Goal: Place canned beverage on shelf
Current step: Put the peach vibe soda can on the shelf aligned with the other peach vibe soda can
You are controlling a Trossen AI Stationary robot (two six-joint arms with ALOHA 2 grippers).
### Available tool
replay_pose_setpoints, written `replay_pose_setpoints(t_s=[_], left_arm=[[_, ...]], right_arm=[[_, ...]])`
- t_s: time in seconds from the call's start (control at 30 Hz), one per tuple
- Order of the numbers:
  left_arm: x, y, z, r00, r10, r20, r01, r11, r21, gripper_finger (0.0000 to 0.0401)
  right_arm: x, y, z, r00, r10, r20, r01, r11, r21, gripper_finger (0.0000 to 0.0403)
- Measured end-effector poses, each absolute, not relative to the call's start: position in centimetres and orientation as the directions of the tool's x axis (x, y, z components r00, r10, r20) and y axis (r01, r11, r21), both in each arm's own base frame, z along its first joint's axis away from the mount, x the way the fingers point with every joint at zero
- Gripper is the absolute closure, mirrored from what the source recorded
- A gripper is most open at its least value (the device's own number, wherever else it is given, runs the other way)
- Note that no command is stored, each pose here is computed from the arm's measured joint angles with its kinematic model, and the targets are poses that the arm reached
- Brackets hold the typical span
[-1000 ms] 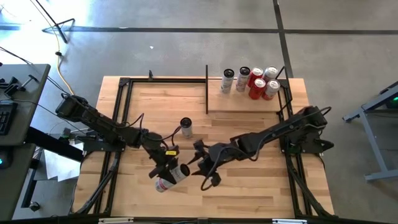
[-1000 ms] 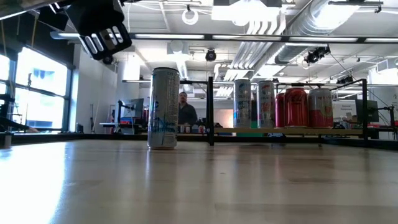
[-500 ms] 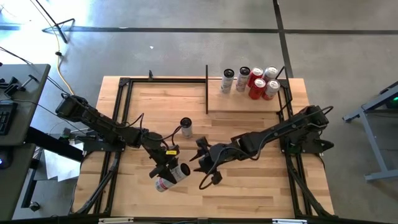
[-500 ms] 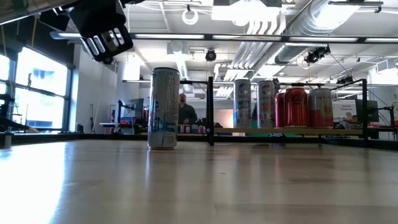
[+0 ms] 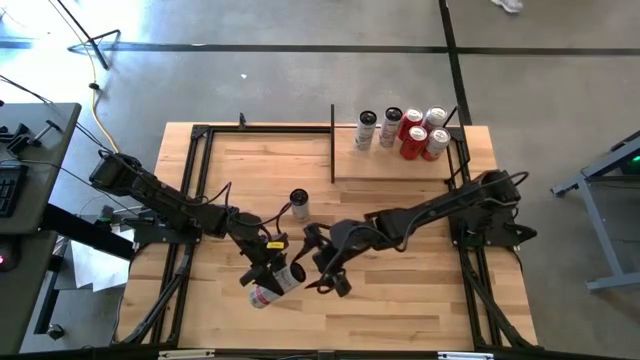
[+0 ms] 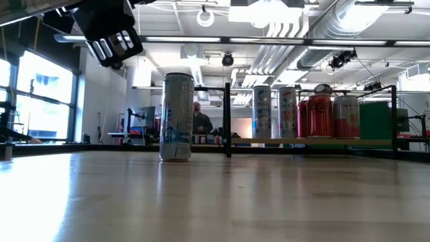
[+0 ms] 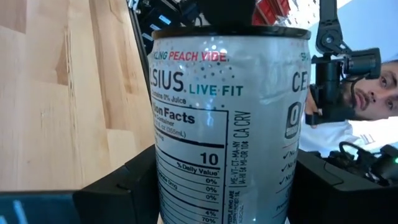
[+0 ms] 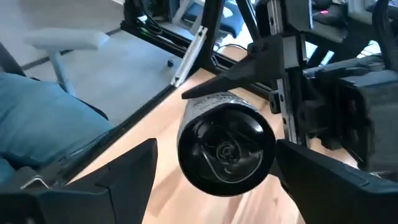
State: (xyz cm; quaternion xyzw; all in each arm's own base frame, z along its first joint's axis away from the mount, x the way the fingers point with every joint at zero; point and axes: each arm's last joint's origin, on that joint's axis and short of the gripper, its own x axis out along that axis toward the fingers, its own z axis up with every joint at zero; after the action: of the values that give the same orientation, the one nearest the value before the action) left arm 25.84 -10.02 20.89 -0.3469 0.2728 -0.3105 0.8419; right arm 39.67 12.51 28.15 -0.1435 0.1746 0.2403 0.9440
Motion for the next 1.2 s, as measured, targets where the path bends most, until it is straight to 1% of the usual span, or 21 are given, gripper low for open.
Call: replay_pose_setpoints(t_s=[0.17,0.27,1.2], left_arm=[[25.8,-10.0,20.9,0.655,-0.716,-0.239,0.346,0.566,-0.748,0.0169],[25.9,-10.0,21.0,0.66,-0.713,-0.238,0.345,0.568,-0.747,0.0169],[26.1,-9.8,21.5,0.675,-0.715,-0.182,0.394,0.557,-0.731,0.0169]], right_arm=[[40.3,12.6,28.0,0.804,0.489,-0.338,-0.568,0.8,-0.196,0.0089],[40.5,12.7,27.9,0.799,0.505,-0.327,-0.584,0.78,-0.225,0.0089],[41.2,12.8,26.5,0.807,0.477,-0.347,-0.574,0.771,-0.275,0.0089]])
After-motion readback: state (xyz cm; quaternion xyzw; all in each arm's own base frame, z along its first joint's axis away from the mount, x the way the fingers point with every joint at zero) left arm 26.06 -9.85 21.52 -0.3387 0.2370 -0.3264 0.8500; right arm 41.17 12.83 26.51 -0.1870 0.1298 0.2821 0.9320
